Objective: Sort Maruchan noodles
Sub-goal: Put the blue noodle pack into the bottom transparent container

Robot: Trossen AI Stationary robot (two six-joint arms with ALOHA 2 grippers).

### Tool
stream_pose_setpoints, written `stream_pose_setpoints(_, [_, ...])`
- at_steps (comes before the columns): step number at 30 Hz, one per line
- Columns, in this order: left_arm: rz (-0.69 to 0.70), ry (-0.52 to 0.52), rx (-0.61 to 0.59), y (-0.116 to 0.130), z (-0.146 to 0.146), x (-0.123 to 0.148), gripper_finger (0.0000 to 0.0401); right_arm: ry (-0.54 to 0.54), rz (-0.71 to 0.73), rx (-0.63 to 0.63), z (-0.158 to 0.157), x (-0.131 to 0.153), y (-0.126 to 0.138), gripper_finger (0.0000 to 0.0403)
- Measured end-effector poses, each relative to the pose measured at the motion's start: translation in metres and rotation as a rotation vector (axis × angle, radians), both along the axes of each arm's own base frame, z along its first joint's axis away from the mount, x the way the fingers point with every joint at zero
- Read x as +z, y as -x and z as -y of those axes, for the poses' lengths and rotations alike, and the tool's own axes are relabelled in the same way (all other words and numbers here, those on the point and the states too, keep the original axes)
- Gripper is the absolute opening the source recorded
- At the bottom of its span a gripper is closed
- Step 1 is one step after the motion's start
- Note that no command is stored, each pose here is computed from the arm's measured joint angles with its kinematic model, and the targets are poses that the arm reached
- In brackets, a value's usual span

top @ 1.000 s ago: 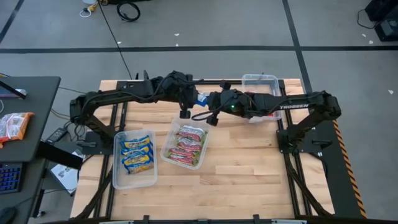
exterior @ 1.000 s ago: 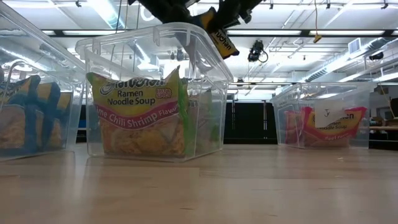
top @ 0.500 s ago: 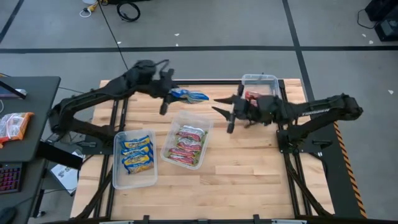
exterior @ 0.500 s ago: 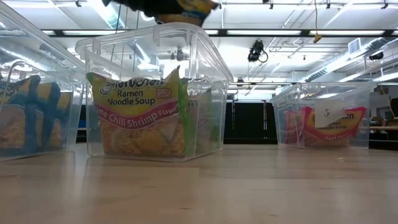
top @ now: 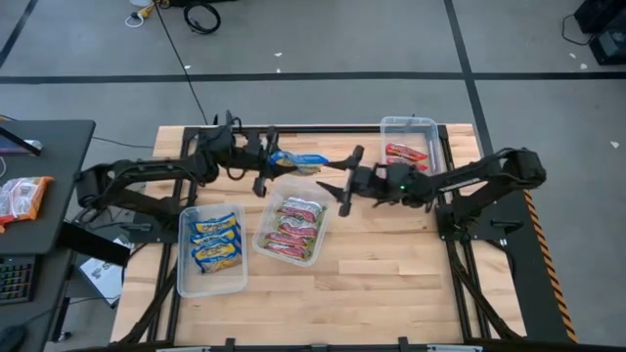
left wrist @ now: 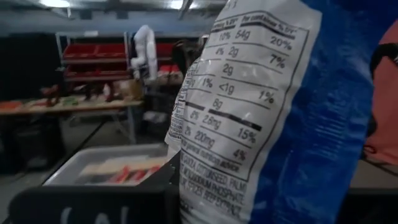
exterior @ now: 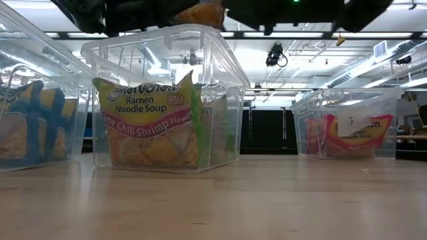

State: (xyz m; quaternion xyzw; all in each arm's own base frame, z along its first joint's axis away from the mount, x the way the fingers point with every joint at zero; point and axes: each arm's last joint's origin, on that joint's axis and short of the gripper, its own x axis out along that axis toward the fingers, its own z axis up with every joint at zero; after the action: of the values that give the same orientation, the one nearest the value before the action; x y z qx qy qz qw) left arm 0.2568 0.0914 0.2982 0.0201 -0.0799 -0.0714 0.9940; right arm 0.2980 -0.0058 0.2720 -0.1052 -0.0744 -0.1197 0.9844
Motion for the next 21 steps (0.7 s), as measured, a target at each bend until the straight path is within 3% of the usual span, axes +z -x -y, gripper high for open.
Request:
stream_pose_setpoints(6, [0.051,-0.027,-0.04,-0.007,0.011,0.002,0.0086,0.01,0.02,-0.01,0.006,0.013,-0.017,0.0348])
stream_pose_setpoints(11, [0.065,-0.048,-0.041,-0.007,0.013,0.003,0.0086,-0.007,-0.001,0.119,0.005,0.021,-0.028,0.0382])
stream_pose_setpoints(15, [0.062,-0.045,-0.037,-0.007,0.013,0.002,0.0086,-0.031,0.001,0.107,0.007,0.02,-0.036,0.035])
stream_pose_setpoints(21, [0.062,-0.039,-0.038,-0.007,0.013,0.003,0.0087,-0.039,-0.012,0.06,0.008,0.014,-0.041,0.0246])
